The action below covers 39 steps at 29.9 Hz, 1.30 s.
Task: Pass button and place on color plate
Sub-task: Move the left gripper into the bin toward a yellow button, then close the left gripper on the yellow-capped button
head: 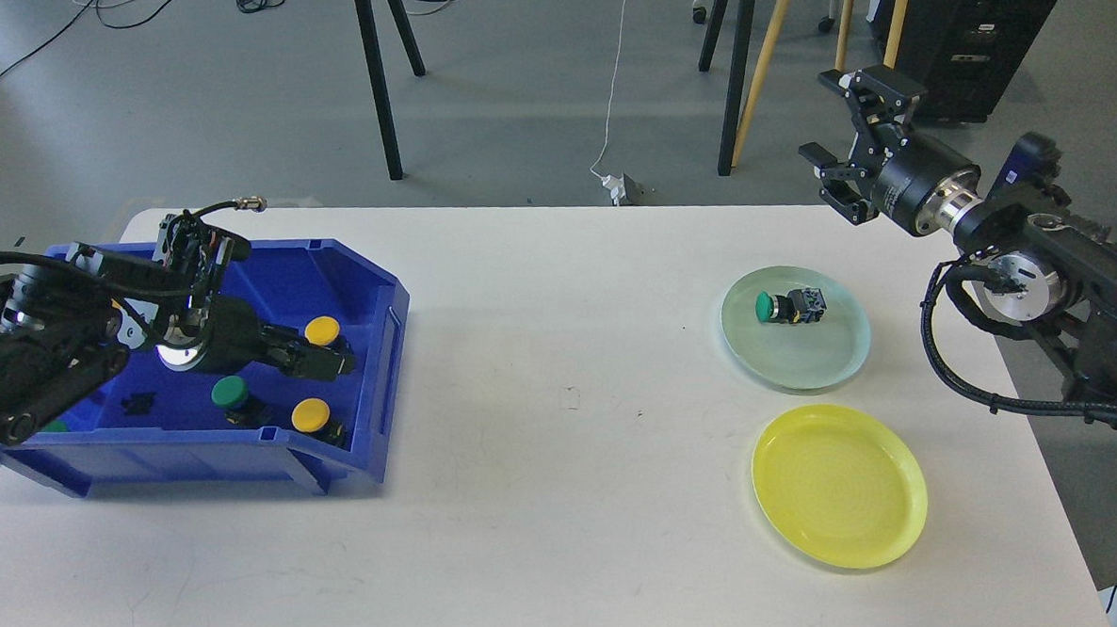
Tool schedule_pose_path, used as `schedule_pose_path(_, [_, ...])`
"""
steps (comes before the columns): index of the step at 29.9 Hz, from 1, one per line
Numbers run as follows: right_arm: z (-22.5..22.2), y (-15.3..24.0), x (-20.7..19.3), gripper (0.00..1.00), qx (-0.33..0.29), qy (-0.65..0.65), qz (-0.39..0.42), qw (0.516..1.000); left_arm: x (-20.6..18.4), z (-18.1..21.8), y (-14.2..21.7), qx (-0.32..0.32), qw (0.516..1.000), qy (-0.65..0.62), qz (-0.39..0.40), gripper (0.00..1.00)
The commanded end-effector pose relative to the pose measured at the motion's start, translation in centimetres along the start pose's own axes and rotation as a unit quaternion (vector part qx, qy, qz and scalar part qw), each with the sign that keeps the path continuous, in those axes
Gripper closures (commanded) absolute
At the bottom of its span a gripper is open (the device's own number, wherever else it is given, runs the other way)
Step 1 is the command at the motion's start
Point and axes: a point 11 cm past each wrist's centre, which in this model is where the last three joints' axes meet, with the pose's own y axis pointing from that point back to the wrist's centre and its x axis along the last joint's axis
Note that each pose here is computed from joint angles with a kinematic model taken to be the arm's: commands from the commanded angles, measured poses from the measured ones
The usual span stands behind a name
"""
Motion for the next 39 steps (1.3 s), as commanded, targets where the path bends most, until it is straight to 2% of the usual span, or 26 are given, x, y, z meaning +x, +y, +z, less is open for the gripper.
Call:
schedule_pose_path(1, [0.0,0.0,0.0,0.15,-0.001,0.001,0.001,1.0,0.2,-0.4,-0.9,0.011,1.0,0.009,-0.001,0.03])
schedule_pose_path(13, [0.3,0.1,0.1,0.15,-0.003,0.0,0.001,1.0,0.9,-0.8,-2.5,0.034,0.999,0.023,-0.002,0.04])
schedule_pose_path(26, [0.4,0.2,0.3,0.15,-0.007,0.004,0.004,1.0,1.5,-0.6,-3.2,0.041,0.999,0.022,-0.001,0.17])
schedule_pose_path(39, [0.6,0.0,-0.1,0.15,-0.008,0.003,0.001,1.0,1.3,-1.4,-2.8,0.054,0.998,0.026,-0.002,0.58])
